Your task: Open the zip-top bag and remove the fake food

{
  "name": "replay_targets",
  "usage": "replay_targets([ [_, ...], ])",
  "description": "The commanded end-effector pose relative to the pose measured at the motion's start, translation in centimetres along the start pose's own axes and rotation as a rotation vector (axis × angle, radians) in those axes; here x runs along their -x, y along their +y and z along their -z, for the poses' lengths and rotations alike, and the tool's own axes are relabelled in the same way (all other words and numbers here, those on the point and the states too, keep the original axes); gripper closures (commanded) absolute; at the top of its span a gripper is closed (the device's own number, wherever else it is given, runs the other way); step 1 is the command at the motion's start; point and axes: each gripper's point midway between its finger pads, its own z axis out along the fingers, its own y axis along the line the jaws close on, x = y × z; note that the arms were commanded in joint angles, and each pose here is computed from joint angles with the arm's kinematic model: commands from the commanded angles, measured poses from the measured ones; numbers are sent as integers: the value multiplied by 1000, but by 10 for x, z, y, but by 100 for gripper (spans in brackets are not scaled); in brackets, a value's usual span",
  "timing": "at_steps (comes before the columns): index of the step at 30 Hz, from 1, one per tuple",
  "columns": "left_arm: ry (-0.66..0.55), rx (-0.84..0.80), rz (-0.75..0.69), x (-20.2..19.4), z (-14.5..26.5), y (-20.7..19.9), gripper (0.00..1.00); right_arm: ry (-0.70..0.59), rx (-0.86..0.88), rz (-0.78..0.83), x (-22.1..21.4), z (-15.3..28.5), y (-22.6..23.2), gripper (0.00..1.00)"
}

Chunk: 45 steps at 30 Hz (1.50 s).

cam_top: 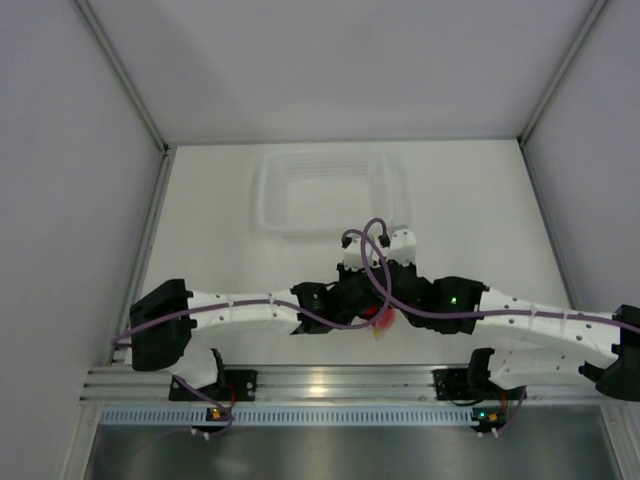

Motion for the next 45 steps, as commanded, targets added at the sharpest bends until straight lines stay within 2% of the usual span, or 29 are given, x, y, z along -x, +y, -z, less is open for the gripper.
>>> replay_targets([
  [1, -17, 7, -1, 5, -8, -6, 71, -68, 34, -53, 16, 7, 10, 100],
  [8, -15, 26, -23, 2, -13, -4, 81, -59, 26, -47, 11, 7, 7, 100],
  [11, -17, 30, -23, 3, -13, -2, 91, -62, 25, -49, 11, 8, 5, 100],
  [13, -18, 35, -27, 4, -13, -1, 94, -69, 19, -49, 13, 8, 3, 100],
  [14, -21, 38, -27, 5, -12, 0, 100, -72, 13, -48, 13, 8, 2, 100],
  [21, -30, 12, -30, 15, -2, 3, 100, -95, -30, -25, 12, 7, -10, 100],
  [27, -54, -103, -16, 28, 13, -10, 100, -100, -1, 12, 12, 2, -1, 100],
  [35, -75, -203, 13, 49, 37, -21, 100, -101, -78, 60, 15, -9, -2, 100],
  [45, -69, -265, 42, 51, 58, -17, 100, -87, -197, 127, 20, -19, -25, 100],
])
